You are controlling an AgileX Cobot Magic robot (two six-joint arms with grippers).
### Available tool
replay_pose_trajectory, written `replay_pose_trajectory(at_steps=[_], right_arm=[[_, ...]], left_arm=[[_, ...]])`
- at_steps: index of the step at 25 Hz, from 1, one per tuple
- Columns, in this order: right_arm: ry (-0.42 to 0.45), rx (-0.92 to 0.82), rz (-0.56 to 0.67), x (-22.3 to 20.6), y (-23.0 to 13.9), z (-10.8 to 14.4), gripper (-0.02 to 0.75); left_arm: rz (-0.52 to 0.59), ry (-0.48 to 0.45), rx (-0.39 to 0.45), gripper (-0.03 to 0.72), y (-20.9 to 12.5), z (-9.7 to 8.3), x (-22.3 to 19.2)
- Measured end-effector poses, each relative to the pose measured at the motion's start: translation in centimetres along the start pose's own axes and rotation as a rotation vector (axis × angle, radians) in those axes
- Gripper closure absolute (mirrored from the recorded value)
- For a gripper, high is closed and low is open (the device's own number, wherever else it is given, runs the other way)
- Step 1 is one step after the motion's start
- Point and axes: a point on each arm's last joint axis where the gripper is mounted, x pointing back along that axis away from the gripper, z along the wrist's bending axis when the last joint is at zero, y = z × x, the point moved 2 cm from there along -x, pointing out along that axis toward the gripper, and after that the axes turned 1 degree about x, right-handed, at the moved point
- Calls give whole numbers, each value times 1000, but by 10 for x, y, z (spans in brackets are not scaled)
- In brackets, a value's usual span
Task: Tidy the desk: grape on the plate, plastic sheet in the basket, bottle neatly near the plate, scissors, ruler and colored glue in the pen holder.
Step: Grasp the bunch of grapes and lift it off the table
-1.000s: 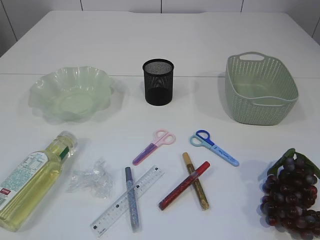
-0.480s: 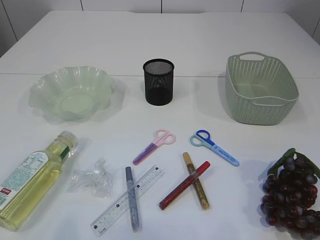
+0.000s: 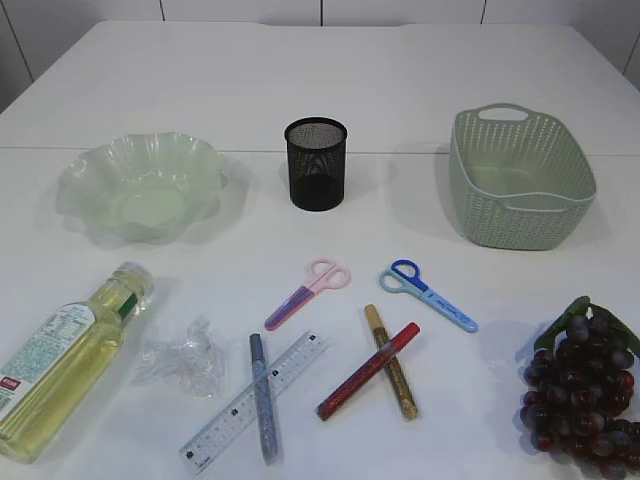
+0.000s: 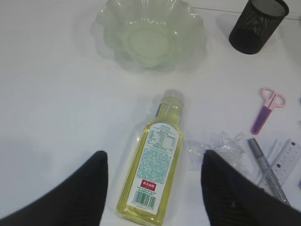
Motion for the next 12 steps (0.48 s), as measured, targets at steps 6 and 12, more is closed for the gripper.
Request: replay_pose_trajectory(at_steps=[6,12], right_arm=[[-37,-31,219,-51,31,0,260],[-90,-29,370,-106,56,-5,256]], left_arm=[[52,-16,2,231,3,-4,-23],[138,-24,31,231,-4,-6,-30]])
